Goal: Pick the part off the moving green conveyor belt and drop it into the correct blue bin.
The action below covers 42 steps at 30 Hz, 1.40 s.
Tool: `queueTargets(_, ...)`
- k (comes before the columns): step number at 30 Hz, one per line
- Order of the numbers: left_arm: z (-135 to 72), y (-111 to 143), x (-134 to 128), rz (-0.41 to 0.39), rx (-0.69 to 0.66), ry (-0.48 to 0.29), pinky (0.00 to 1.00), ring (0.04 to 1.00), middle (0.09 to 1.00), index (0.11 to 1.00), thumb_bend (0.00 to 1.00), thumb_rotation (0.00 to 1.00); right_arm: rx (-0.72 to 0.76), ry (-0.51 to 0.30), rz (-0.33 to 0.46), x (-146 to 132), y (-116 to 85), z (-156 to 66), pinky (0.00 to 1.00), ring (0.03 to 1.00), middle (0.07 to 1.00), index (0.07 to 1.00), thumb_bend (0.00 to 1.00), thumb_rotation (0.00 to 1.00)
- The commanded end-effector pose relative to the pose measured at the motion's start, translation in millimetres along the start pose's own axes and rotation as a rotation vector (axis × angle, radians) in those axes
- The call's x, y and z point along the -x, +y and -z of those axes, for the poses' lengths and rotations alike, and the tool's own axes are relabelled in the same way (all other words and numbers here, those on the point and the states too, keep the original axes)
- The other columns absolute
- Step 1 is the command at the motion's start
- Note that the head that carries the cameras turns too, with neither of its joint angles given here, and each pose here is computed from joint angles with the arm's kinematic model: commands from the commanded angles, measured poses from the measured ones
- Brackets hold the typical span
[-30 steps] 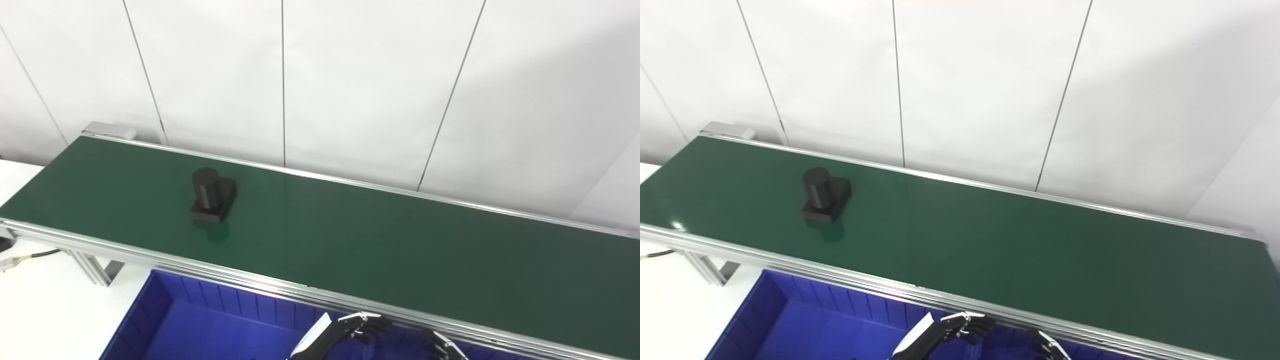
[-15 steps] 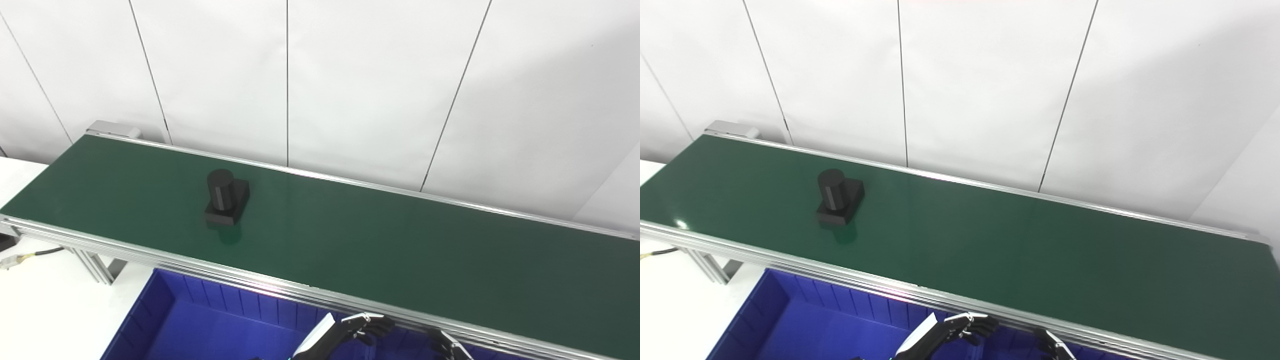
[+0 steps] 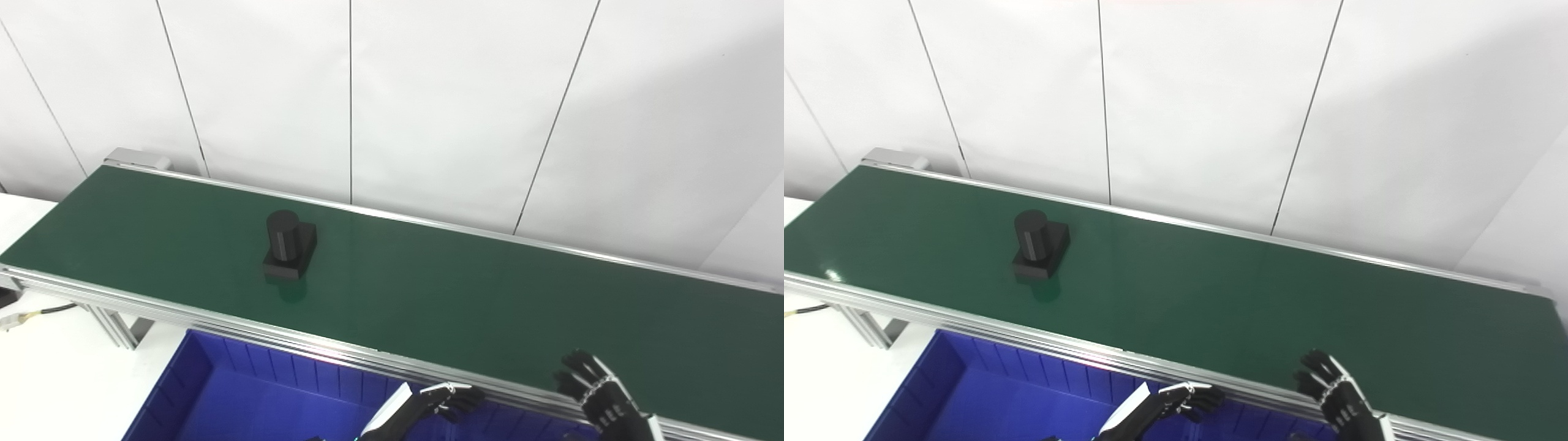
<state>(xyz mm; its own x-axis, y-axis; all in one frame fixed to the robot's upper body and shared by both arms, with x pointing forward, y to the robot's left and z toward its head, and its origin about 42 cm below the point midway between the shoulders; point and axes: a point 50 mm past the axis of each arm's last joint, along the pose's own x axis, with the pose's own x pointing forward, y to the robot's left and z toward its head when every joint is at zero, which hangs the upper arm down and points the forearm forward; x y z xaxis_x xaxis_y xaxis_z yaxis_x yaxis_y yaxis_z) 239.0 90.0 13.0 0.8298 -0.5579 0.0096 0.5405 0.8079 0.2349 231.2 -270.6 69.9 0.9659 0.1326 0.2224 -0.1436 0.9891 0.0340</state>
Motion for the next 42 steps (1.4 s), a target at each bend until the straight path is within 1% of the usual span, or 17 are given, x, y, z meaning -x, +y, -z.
queueTargets(1,-14,2,-14,-0.025,0.000,-0.084,0.68,0.758,0.781,0.782,1.00,0.15,0.008,-0.143,-0.039,-18,1,-22,0.73,0.749,0.806,0.834,0.96,0.43)
queueTargets(5,-14,2,-15,-0.024,0.003,-0.082,0.68,0.759,0.782,0.779,1.00,0.15,0.007,-0.182,-0.060,-29,0,-28,0.73,0.760,0.830,0.836,0.97,0.42)
queueTargets(10,-13,1,-15,-0.023,0.005,-0.079,0.69,0.758,0.782,0.783,1.00,0.16,-0.017,-0.228,-0.072,-47,0,-33,0.72,0.746,0.801,0.820,0.98,0.39)
queueTargets(13,-12,1,-17,-0.021,0.003,-0.076,0.68,0.757,0.784,0.784,1.00,0.17,-0.015,-0.244,-0.081,-58,0,-35,0.72,0.736,0.798,0.817,0.98,0.38)
queueTargets(17,-12,-1,-18,-0.019,-0.001,-0.072,0.68,0.759,0.785,0.785,1.00,0.18,-0.016,-0.259,-0.092,-75,3,-37,0.71,0.744,0.824,0.821,0.97,0.37)
queueTargets(24,-11,-3,-21,-0.017,-0.008,-0.070,0.68,0.760,0.783,0.782,1.00,0.17,0.015,-0.263,-0.091,-106,10,-38,0.70,0.732,0.822,0.831,0.94,0.33)
queueTargets(29,-11,-5,-22,-0.015,-0.010,-0.070,0.68,0.759,0.784,0.783,1.00,0.16,-0.007,-0.277,-0.105,-130,19,-41,0.69,0.739,0.827,0.830,0.93,0.30)
queueTargets(31,-11,-5,-22,-0.013,-0.016,-0.070,0.69,0.760,0.785,0.783,1.00,0.17,-0.010,-0.277,-0.107,-140,23,-42,0.68,0.739,0.828,0.828,0.93,0.29)
queueTargets(38,-10,-6,-23,-0.013,-0.023,-0.068,0.69,0.758,0.784,0.781,1.00,0.20,0.029,-0.263,-0.109,-174,37,-45,0.65,0.732,0.829,0.828,0.94,0.33)
queueTargets(40,-10,-6,-24,-0.014,-0.023,-0.067,0.69,0.759,0.784,0.780,1.00,0.20,0.033,-0.261,-0.113,-180,40,-45,0.65,0.733,0.837,0.830,0.92,0.31)
queueTargets(42,-9,-6,-24,-0.014,-0.024,-0.066,0.69,0.759,0.784,0.779,1.00,0.19,0.036,-0.253,-0.112,-187,43,-45,0.65,0.735,0.838,0.831,0.93,0.31)
